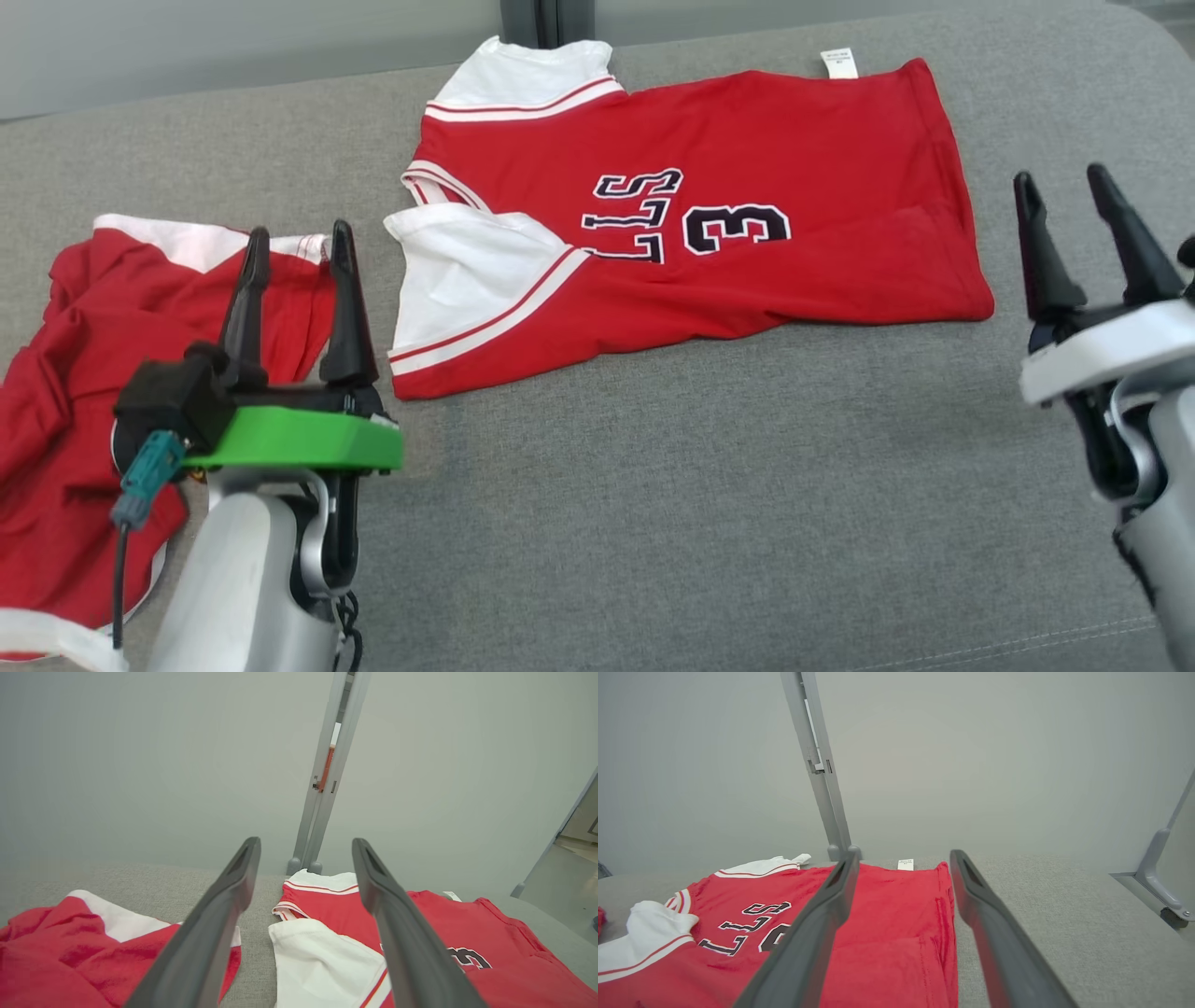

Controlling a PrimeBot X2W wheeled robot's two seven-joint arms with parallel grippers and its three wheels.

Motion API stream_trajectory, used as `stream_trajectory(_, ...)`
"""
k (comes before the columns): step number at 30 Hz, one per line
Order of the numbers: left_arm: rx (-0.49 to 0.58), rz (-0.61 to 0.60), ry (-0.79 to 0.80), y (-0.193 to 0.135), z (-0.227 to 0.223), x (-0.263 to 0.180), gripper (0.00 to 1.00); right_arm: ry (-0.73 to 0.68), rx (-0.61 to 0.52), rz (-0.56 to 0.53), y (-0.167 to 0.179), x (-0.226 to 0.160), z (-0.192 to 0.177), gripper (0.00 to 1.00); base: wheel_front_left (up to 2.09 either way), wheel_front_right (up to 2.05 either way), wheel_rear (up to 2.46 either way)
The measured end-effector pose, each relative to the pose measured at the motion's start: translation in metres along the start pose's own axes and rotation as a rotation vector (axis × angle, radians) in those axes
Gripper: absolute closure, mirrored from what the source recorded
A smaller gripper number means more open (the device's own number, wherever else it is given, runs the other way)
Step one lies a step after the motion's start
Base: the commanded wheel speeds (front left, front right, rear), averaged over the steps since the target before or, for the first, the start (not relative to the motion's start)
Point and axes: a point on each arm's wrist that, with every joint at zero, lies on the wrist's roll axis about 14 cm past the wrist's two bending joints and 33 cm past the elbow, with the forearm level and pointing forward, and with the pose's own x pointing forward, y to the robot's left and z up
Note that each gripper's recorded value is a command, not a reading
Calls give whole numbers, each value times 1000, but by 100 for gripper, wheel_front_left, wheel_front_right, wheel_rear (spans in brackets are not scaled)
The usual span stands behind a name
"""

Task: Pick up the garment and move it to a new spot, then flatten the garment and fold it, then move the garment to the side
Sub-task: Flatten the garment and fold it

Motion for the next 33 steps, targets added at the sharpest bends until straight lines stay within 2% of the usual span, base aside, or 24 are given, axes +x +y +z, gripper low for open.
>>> stream_trajectory(5, 5, 36, 25, 6, -9, -20, 0, -18, 36, -28, 13, -22, -6, 0, 0, 0, 0)
stream_trajectory(8, 6, 45, 62, 9, -20, -33, 0, 6, 15, -49, 12, -36, -15, 0, 0, 0, 0)
stream_trajectory(17, 46, 57, 195, 15, -61, -52, 0, 1, 30, -70, 20, -44, -19, 0, 0, 0, 0)
stream_trajectory(33, 81, 71, 480, 19, -149, -42, 0, 16, 5, -111, 5, -50, -23, 0, 0, 0, 0)
